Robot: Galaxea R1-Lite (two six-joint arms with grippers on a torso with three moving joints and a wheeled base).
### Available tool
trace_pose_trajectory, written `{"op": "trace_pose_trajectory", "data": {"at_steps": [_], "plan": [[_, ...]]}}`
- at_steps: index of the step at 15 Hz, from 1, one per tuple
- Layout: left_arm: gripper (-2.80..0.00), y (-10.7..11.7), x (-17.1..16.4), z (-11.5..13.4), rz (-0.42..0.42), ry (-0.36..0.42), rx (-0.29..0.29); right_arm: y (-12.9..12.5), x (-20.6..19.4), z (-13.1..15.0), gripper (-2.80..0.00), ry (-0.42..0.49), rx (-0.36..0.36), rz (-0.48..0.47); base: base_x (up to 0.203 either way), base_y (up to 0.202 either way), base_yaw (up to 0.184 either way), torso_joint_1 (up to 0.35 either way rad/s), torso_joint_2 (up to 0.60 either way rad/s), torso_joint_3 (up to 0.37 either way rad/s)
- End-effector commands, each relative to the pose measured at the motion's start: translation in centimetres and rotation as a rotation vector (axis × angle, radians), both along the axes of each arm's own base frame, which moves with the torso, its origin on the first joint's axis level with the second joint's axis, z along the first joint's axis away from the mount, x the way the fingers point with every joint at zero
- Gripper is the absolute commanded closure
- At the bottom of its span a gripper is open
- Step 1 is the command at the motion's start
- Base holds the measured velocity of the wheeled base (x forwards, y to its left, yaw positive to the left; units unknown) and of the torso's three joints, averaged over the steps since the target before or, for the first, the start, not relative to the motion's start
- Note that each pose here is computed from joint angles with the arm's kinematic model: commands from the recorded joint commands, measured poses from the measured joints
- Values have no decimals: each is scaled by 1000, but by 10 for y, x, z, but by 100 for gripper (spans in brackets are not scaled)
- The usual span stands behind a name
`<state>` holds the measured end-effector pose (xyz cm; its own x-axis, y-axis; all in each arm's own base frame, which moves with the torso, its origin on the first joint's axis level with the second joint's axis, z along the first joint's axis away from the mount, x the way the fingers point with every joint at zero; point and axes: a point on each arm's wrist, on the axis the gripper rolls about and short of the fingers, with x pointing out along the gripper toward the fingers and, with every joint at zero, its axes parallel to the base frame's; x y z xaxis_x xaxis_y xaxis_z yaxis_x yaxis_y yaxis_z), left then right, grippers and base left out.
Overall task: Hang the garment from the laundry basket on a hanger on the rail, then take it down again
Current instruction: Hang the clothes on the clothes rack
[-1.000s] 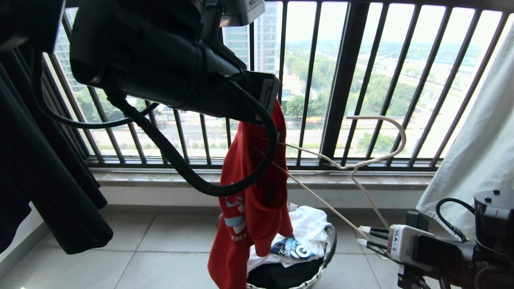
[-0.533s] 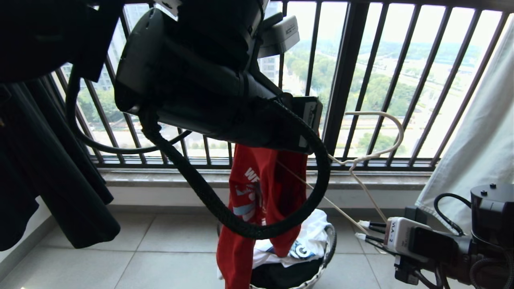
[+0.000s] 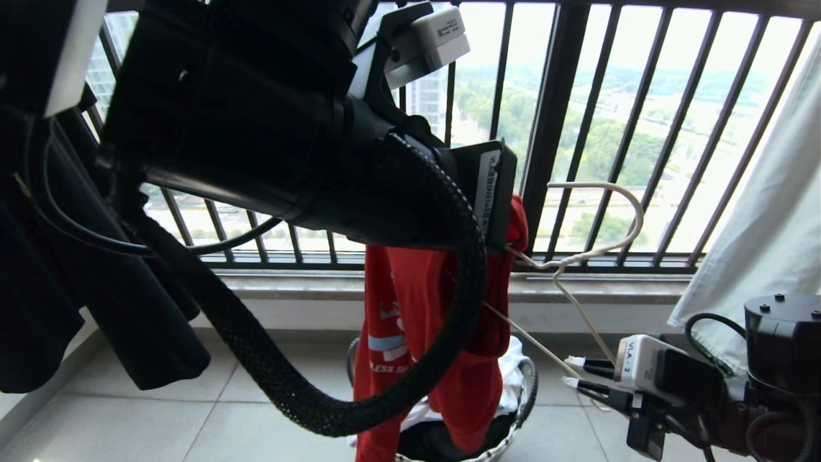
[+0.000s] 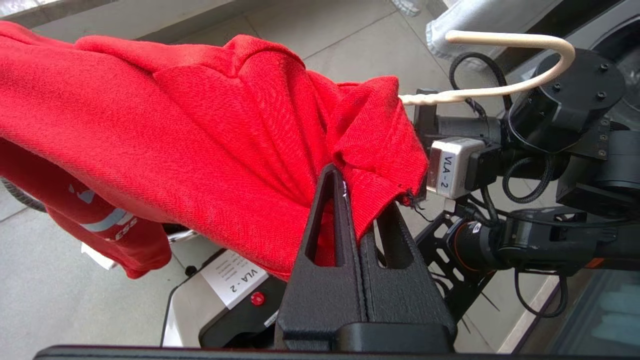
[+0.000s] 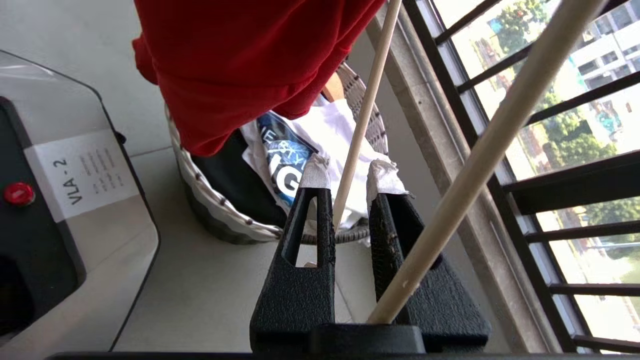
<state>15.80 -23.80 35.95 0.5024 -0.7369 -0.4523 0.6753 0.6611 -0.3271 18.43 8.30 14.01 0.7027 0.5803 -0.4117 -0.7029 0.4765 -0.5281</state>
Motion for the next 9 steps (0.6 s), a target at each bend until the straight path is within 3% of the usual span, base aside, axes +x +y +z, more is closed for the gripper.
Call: {"op": "trace_pose_trajectory", "data": {"at_steps": [1, 3, 6, 9], "plan": [[0, 6, -4, 6, 1, -10, -20, 7, 4, -2, 0, 51, 51, 0, 0, 0, 0, 0, 0, 0], [0, 8, -6, 10, 4, -14, -32, 12, 5, 1, 0, 93, 116, -14, 0, 0, 0, 0, 0, 0], [0, 20, -15, 12, 22, 22, -64, 12, 9, 14, 0, 145, 277, -91, 0, 0, 0, 0, 0, 0], [0, 20, -21, 3, 43, 71, -57, 12, 10, 16, 0, 132, 282, -132, 0, 0, 0, 0, 0, 0]]}}
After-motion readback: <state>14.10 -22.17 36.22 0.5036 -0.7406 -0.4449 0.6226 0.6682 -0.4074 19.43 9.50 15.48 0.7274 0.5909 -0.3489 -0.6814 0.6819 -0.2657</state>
